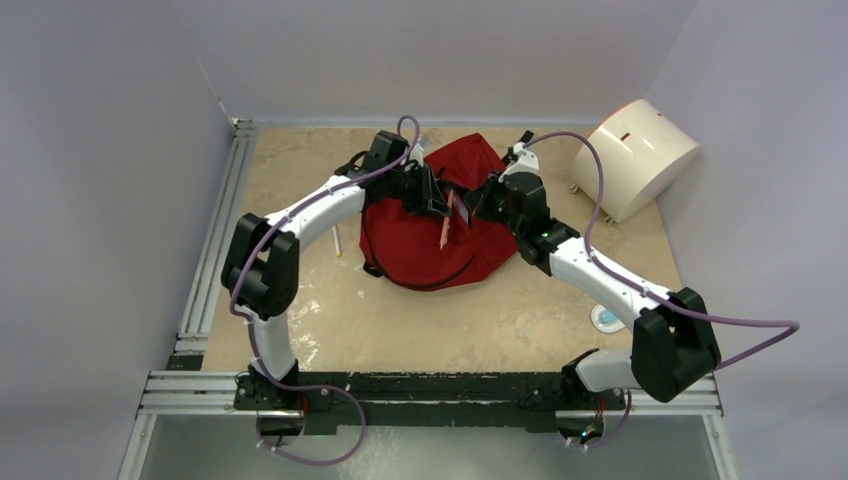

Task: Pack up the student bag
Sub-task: Place the stationery in the student bag.

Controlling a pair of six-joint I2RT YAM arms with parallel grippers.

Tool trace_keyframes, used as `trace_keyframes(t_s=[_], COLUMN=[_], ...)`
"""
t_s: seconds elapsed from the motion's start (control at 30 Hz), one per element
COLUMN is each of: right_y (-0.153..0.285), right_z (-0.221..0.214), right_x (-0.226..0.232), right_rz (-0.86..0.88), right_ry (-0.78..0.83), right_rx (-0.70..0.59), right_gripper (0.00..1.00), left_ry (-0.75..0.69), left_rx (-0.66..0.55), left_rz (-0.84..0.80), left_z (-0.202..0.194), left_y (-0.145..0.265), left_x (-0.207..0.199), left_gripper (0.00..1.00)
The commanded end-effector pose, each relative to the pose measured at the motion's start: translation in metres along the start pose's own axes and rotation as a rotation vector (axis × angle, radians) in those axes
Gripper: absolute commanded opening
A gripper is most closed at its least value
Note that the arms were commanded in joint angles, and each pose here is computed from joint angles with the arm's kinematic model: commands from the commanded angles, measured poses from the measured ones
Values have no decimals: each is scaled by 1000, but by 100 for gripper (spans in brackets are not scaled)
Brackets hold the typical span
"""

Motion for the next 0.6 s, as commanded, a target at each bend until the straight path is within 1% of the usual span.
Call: trace_keyframes(t_s=[0.0, 0.4, 0.57], right_y=[11, 7, 7], right_z=[25, 20, 20], right_x=[17, 17, 16], right_rz=[100, 109, 112], right_ry=[-24, -22, -20], right_rx=[-117, -104, -109], right_gripper=[0, 0, 0], left_ry=[-32, 32, 53], left_rx=[-18, -38, -80], left_rz=[-71, -92, -73], left_z=[13, 32, 42], left_y=[-6, -26, -33], left_x=[-19, -26, -27], left_gripper=[6, 4, 3])
Point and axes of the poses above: each gripper's point midway between its finger pads, its own y axis back along the fingers, its own x axis along the line the jaws close on, z = x × y, the point moved 9 cm from there along y, back along the fingers, and after that the axes turned 13 degrees about y, right-handed, at the moved point
